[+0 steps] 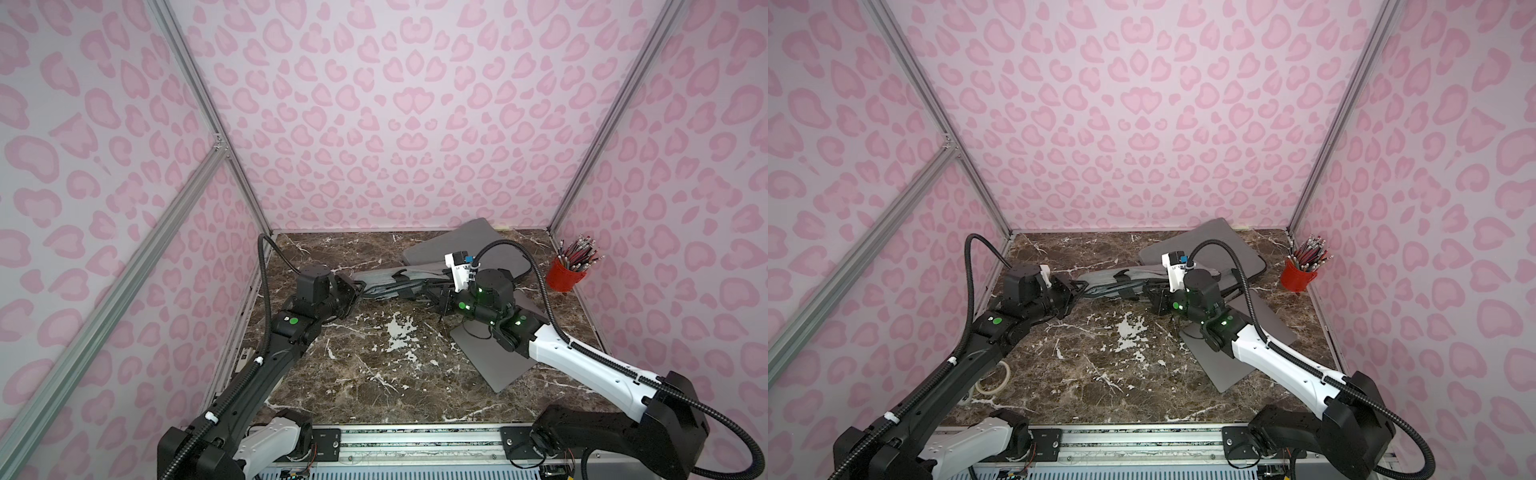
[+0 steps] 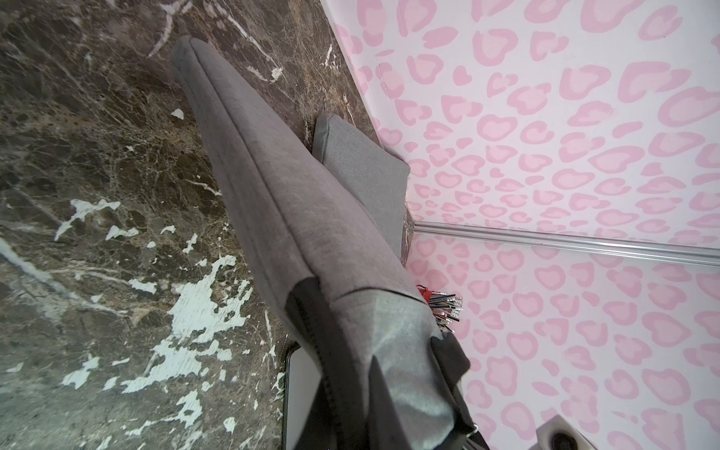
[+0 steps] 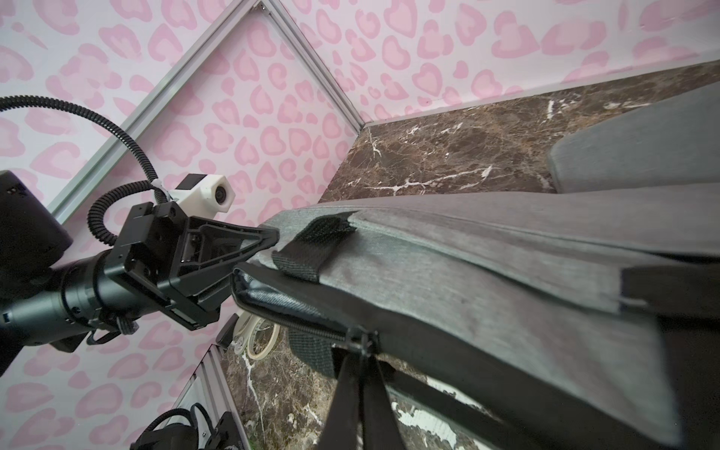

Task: Open the zippered laptop bag and take out the laptop
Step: Unzip the zipper on the zippered laptop bag.

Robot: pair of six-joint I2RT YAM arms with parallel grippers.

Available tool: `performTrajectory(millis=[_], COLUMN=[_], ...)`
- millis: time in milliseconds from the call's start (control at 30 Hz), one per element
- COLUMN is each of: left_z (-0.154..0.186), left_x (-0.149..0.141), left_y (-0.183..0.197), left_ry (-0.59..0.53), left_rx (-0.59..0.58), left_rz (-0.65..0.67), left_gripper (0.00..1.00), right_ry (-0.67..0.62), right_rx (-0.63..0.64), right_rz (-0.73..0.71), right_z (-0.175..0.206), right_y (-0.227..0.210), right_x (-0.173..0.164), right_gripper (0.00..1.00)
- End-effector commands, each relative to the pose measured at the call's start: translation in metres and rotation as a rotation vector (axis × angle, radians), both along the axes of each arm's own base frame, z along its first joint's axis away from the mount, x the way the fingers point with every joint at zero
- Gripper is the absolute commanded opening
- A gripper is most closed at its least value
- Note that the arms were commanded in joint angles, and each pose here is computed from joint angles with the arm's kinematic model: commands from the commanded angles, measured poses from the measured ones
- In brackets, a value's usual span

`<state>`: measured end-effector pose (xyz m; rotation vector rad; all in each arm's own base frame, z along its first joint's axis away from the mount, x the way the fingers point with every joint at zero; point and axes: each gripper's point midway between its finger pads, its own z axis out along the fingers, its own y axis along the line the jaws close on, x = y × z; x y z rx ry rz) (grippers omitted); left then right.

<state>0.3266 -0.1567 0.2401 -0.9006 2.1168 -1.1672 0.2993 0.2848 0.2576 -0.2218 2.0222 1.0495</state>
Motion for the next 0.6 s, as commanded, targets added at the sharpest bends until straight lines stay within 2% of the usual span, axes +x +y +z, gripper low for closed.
performTrajectory(millis=[0,567], left_z=[0.023,0.024], left_x=[0.015,0.013], left_y=[0.016,0.062], left_ry=[-0.102,-0.092], left_rx=[0.027,0.086], left_rz=[0.076,0.198], left_gripper=[0.0,0.0], right_ry=[-0.009,0.046], right_rx=[-0.056,-0.189], right_rz=[-0.085,-0.37], right_z=[-0.003,-0.027], right_y=[-0.02,-0.155], right_x=[0.008,0.029], right_gripper=[0.0,0.0])
